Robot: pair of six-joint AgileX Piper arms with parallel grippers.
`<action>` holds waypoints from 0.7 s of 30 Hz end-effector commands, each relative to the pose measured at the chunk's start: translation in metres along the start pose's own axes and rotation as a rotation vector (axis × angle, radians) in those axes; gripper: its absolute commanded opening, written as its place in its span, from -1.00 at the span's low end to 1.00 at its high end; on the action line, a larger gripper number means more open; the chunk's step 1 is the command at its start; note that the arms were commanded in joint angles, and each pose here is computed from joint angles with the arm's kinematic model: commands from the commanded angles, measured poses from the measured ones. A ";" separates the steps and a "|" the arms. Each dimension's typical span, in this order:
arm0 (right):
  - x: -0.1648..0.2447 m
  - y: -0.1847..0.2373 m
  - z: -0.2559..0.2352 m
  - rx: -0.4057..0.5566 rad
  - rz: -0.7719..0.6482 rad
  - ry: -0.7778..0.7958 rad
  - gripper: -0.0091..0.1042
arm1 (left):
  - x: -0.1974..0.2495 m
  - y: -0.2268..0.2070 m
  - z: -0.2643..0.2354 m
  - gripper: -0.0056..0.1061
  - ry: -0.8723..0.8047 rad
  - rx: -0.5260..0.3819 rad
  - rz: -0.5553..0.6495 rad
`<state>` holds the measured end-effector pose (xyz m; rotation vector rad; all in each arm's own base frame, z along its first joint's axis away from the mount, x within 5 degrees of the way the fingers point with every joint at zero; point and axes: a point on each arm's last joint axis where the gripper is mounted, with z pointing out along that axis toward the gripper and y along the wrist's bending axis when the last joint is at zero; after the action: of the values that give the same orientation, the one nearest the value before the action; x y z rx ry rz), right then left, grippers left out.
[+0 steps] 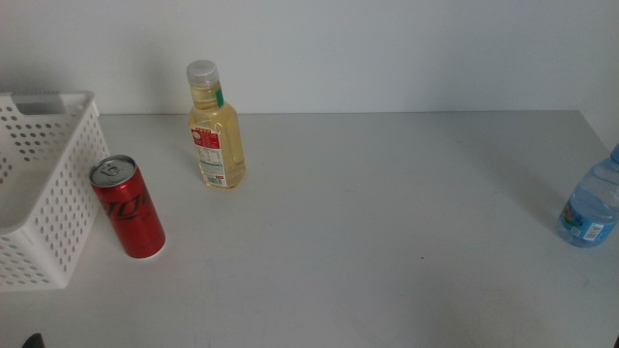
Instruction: Use arms to grab the bottles and put them into the dustbin to the left of the table.
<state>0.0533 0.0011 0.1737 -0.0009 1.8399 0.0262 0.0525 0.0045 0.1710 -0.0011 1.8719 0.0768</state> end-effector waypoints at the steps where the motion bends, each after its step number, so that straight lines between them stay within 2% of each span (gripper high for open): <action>1: -0.010 0.000 -0.003 0.000 -0.016 -0.102 0.83 | -0.009 -0.001 -0.002 0.77 -0.118 0.006 -0.007; 10: -0.010 0.000 -0.003 0.000 -0.016 -0.102 0.83 | -0.016 -0.003 0.010 0.77 -0.094 0.037 0.002; 21: -0.010 0.000 -0.003 0.000 -0.016 -0.102 0.83 | -0.033 -0.019 0.027 0.77 -0.178 0.203 0.027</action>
<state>0.0533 0.0011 0.1737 -0.0009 1.8399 0.0262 0.0846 -0.0109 0.1850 0.1572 1.7895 -0.0568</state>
